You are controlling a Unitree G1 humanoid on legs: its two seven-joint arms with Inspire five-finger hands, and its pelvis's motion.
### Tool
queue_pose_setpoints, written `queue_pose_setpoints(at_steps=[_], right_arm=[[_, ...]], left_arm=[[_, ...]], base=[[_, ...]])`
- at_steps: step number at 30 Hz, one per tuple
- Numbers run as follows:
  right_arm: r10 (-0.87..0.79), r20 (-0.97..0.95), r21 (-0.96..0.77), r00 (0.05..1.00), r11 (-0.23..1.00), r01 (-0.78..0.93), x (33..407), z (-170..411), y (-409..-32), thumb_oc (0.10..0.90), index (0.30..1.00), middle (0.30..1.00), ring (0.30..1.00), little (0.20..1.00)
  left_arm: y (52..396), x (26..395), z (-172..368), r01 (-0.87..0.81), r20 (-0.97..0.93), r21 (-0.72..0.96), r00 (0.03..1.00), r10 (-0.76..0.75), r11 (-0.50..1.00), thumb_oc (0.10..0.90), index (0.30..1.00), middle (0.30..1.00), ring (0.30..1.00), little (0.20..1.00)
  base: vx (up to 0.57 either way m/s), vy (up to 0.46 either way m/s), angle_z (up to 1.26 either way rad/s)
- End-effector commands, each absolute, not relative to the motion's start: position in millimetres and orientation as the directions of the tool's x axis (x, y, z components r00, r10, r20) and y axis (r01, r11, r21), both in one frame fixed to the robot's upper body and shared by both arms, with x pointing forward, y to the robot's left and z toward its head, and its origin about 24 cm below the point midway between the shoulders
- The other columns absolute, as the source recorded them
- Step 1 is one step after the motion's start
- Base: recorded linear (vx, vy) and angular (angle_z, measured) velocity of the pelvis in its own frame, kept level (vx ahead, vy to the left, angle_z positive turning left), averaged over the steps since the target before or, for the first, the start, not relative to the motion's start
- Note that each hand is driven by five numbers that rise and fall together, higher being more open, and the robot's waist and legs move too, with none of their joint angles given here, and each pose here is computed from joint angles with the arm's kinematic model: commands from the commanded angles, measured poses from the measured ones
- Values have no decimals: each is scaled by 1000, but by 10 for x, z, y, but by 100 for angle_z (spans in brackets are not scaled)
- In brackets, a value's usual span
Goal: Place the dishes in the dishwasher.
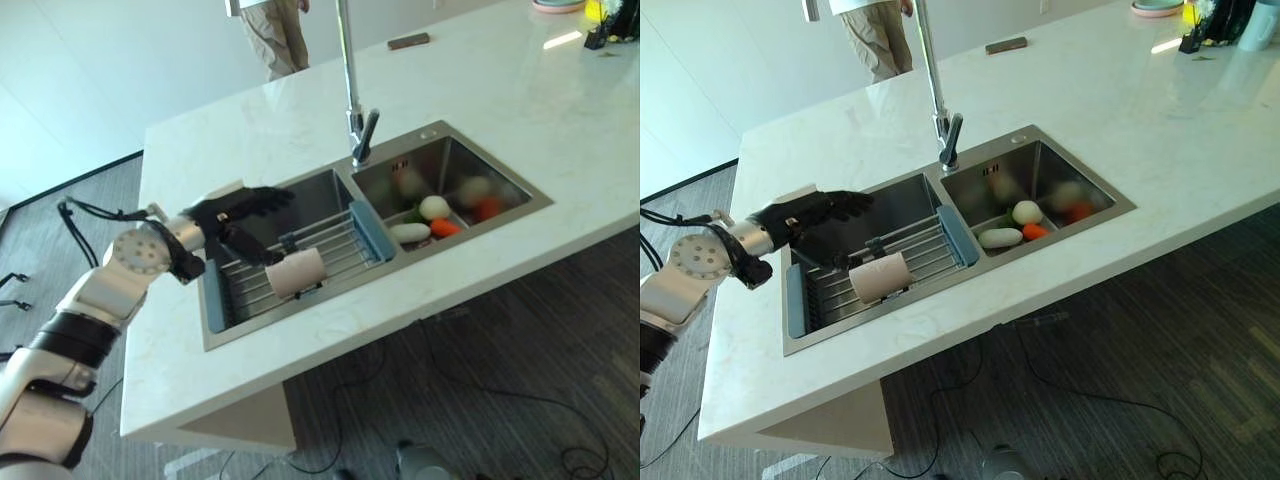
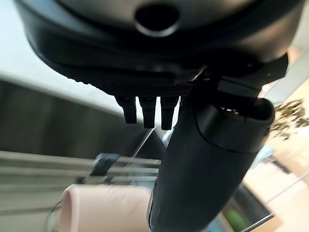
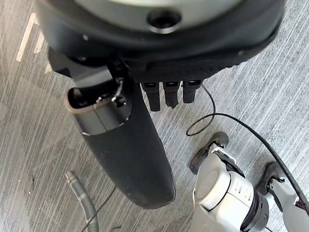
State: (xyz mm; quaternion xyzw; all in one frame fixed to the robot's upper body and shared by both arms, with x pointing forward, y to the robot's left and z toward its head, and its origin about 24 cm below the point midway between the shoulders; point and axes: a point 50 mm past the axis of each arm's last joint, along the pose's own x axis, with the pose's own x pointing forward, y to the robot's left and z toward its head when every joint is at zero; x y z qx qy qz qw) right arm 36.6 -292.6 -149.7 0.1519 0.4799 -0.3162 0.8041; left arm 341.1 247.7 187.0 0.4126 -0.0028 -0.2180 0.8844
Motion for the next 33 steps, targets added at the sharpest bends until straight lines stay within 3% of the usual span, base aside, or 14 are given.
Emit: queue_pose_setpoints(at_steps=[1, 13, 33], right_arm=[[-411, -826, -49, 386, 735, 676, 400, -1422, -3053, 800, 900, 900, 900, 900], [-417, -814, -47, 404, 741, 670, 453, -1386, -3108, 800, 900, 900, 900, 900], [-434, -805, -47, 404, 727, 685, 416, -1357, -3162, 800, 900, 900, 900, 900]], left_arm=[[2519, 3463, 2538, 214, 43, 768, 923, -382, 604, 800, 900, 900, 900, 900], [2544, 3451, 2395, 276, -44, 771, 922, -385, 574, 800, 900, 900, 900, 900], [2385, 3505, 2102, 305, -27, 670, 921, -388, 677, 800, 900, 900, 900, 900]], base=[[8, 36, 2], [5, 10, 1], [7, 0, -4]])
